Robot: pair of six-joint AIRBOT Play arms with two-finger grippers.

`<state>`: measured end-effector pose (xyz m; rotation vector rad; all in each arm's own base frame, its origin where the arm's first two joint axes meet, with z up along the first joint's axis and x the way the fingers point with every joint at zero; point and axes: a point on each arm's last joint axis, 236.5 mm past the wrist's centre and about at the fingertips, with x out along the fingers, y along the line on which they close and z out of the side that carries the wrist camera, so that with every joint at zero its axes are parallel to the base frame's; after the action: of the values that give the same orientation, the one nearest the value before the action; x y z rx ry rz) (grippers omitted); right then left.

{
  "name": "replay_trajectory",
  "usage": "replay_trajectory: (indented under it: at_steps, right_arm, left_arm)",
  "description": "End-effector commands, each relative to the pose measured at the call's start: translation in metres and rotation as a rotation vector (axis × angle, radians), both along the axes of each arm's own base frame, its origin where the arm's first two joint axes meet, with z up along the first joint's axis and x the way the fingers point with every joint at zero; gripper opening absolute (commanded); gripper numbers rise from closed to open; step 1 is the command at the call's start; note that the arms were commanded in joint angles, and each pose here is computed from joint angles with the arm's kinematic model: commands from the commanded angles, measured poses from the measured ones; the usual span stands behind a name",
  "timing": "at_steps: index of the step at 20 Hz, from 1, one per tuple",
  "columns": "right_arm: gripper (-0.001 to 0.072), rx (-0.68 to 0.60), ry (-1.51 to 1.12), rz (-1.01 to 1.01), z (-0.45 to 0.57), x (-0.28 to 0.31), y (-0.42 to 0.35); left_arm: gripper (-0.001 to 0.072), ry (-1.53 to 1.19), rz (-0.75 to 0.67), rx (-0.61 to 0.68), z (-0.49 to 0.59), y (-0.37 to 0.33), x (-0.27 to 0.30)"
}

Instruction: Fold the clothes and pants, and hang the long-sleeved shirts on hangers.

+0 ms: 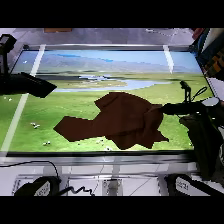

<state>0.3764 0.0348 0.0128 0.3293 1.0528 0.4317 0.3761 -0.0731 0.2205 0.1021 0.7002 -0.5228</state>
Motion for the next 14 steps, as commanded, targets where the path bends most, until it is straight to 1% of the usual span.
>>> replay_trajectory:
  at_steps: [1,3,5,7,10,11,12,13,14]
  right_arm:
    - [0.0014,-0.230,-0.154,-0.097,0.069,0.001,-0.043]
    - [0.0013,-0.299,-0.265,-0.125,0.108,-0.004,-0.051]
    - [0.0013,-0.329,-0.340,-0.141,0.133,-0.009,-0.053]
    - [0.0014,-0.340,-0.366,-0.145,0.142,-0.013,-0.053]
    - [0.0014,-0.337,-0.355,-0.141,0.138,-0.014,-0.052]
    - [0.0014,-0.336,-0.350,-0.140,0.137,-0.014,-0.052]
    - [0.0014,-0.335,-0.349,-0.140,0.136,-0.013,-0.052]
    - [0.0014,-0.335,-0.347,-0.139,0.135,-0.013,-0.052]
    - [0.0014,-0.335,-0.347,-0.139,0.135,-0.013,-0.052]
  left_arm:
    - [0.0605,-0.054,0.035,-0.024,0.009,0.003,0.014]
    - [0.0605,-0.043,0.028,-0.121,0.017,-0.012,0.013]
    - [0.0606,-0.039,0.008,-0.164,0.022,-0.021,0.010]
    - [0.0605,0.001,-0.014,-0.149,0.014,-0.023,0.002]
    - [0.0605,0.146,-0.054,-0.088,-0.020,-0.020,-0.023]
    - [0.0590,0.200,-0.059,-0.067,-0.036,-0.017,-0.030]
    - [0.0490,0.255,-0.056,-0.043,-0.055,-0.013,-0.037]
    - [0.0422,0.319,-0.047,-0.004,-0.081,-0.004,-0.045]
    - [0.0423,0.385,-0.027,0.030,-0.109,0.005,-0.053]
